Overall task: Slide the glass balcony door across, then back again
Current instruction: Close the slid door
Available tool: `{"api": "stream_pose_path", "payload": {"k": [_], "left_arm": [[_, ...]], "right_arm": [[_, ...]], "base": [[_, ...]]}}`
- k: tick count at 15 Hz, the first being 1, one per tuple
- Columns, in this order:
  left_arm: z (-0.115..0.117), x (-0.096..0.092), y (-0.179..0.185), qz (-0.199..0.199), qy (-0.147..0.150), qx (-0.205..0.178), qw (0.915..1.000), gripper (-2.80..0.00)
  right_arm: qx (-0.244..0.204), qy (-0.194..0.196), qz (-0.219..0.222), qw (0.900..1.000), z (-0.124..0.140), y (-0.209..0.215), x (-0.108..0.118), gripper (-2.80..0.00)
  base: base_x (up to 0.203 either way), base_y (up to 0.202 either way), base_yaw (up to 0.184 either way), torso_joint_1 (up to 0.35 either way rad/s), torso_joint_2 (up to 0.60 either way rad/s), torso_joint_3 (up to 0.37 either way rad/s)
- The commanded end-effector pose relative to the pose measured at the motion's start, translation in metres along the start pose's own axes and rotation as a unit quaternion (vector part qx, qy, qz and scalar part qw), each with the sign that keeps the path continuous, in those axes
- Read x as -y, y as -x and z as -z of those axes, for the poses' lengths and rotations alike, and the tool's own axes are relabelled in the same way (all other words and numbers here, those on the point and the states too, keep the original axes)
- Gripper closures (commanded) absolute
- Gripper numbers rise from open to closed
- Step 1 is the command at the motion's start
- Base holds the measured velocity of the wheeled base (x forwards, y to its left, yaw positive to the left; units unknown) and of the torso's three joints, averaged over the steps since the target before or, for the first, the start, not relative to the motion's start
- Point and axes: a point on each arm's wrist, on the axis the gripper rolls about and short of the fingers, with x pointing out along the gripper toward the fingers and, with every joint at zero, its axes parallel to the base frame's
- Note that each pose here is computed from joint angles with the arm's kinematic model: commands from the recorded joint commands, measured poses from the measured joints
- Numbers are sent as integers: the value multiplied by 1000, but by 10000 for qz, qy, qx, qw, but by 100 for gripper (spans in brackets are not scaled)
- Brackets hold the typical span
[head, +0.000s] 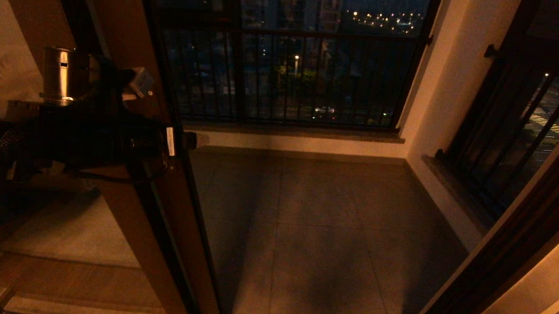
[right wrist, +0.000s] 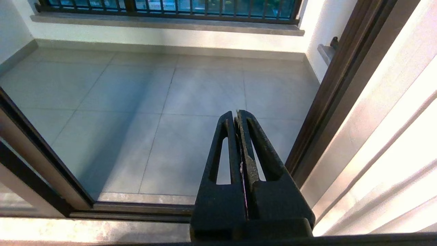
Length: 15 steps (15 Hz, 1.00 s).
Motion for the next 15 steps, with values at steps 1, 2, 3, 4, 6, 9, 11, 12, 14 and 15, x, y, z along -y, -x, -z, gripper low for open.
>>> {"api": "stream_pose_path", "payload": {"k": [1, 2, 3, 4, 6, 9, 11, 12, 14, 15], "left_arm": [[9, -2, -9, -71, -3, -143, 9999, -280], [19, -4, -5, -146, -24, -280, 9995, -280], [23, -7, 4, -214, -36, -289, 9993, -280], [20, -8, 12, -222, -23, -196, 9996, -280], [12, 0, 18, -119, -79, -21, 9999, -280], [6, 1, 20, -254, -74, 124, 9996, -280], [9, -1, 7, -329, -78, 33, 9994, -280], [7, -3, 2, -382, -78, 132, 9992, -280], [4, -3, -1, -385, -128, 287, 9988, -280], [6, -3, -6, -401, -160, 244, 9988, -280]], "right_arm": [[-15, 3, -7, 10000, 1, 0, 0, 0], [-15, 3, -7, 10000, 1, 0, 0, 0], [-15, 3, -7, 10000, 1, 0, 0, 0], [-15, 3, -7, 10000, 1, 0, 0, 0], [-15, 3, -7, 10000, 1, 0, 0, 0], [-15, 3, -7, 10000, 1, 0, 0, 0], [-15, 3, -7, 10000, 1, 0, 0, 0], [-15, 3, -7, 10000, 1, 0, 0, 0], [-15, 3, -7, 10000, 1, 0, 0, 0], [-15, 3, -7, 10000, 1, 0, 0, 0]], "base": [[0, 0, 0, 0, 0, 0], [0, 0, 0, 0, 0, 0], [0, 0, 0, 0, 0, 0], [0, 0, 0, 0, 0, 0], [0, 0, 0, 0, 0, 0], [0, 0, 0, 0, 0, 0], [0, 0, 0, 0, 0, 0], [0, 0, 0, 0, 0, 0], [0, 0, 0, 0, 0, 0], [0, 0, 0, 0, 0, 0]]}}
